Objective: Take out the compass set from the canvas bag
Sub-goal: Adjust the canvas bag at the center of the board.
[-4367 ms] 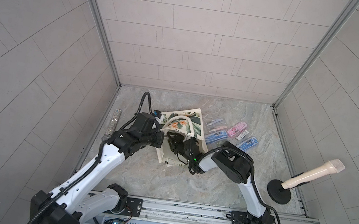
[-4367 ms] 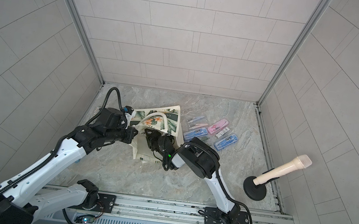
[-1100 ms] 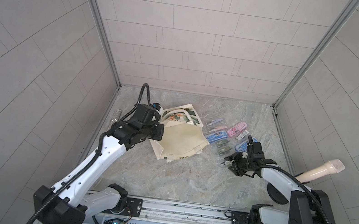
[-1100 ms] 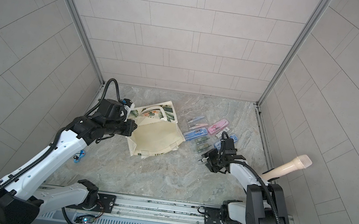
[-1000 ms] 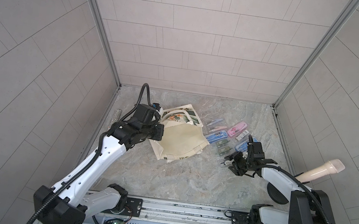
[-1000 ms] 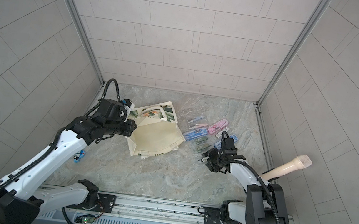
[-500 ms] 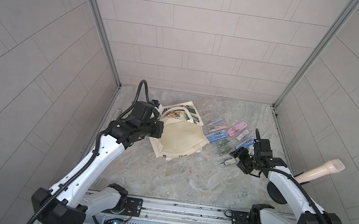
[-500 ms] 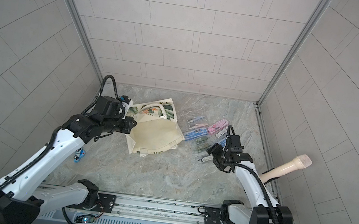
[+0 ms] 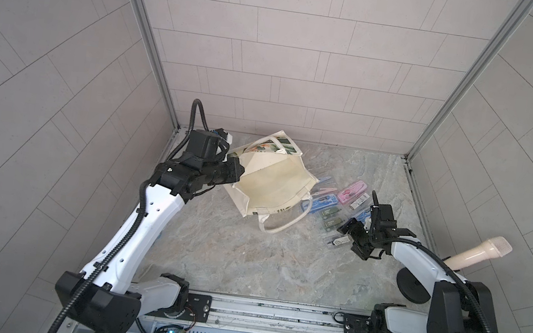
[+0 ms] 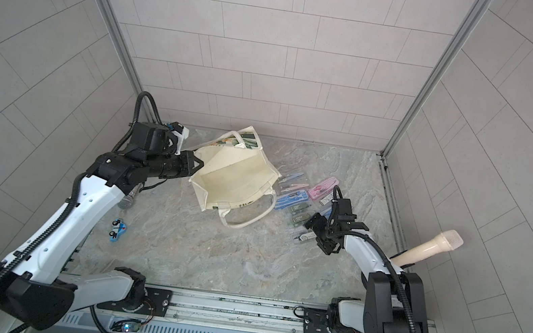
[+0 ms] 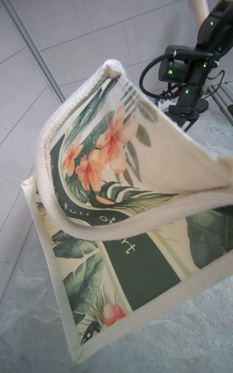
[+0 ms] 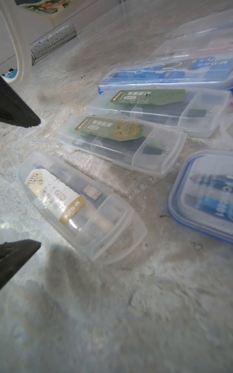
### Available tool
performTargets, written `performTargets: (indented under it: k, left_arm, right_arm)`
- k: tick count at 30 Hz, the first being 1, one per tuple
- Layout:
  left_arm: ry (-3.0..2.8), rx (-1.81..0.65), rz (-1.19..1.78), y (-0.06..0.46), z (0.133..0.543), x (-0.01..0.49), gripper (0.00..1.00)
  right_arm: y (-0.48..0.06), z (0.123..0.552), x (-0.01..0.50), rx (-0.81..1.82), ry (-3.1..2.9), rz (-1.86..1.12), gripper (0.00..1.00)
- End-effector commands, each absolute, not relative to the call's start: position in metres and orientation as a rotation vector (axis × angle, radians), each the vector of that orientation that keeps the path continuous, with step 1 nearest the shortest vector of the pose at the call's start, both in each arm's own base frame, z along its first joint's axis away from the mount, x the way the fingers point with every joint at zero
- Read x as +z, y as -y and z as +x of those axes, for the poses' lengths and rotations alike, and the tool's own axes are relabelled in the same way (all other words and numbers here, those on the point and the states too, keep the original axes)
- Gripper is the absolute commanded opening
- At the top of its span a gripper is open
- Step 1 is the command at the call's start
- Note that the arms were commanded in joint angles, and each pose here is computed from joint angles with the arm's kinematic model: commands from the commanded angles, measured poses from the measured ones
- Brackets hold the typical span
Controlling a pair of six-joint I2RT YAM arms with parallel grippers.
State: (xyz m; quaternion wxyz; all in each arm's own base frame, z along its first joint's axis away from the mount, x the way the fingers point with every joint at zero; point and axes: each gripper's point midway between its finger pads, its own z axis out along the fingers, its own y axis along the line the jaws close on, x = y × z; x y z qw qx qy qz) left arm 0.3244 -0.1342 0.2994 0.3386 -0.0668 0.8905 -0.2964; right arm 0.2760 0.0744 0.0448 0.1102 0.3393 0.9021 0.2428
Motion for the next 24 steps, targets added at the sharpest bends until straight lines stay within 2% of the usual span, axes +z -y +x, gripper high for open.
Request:
performTargets:
  k: [1,12,24]
  left_arm:
    - [-2.191,-0.944,-0.293,0.137,0.337,0.328,0.00]
    - [-2.091,-1.182,-0.516,0.138,0.352,0.314,0.00]
    - [-1.923,-1.406,-0.771,0.129,0.380,0.293,0.00]
  right_arm:
    - [-0.077,0.287,0.040,0.760,-2.619,1.039,0.89]
    - [-0.077,0.302,0.037,0.828,-2.570,1.085,0.88]
    - [-0.054,0.278,0.067,0.694,-2.562,0.985,0.87]
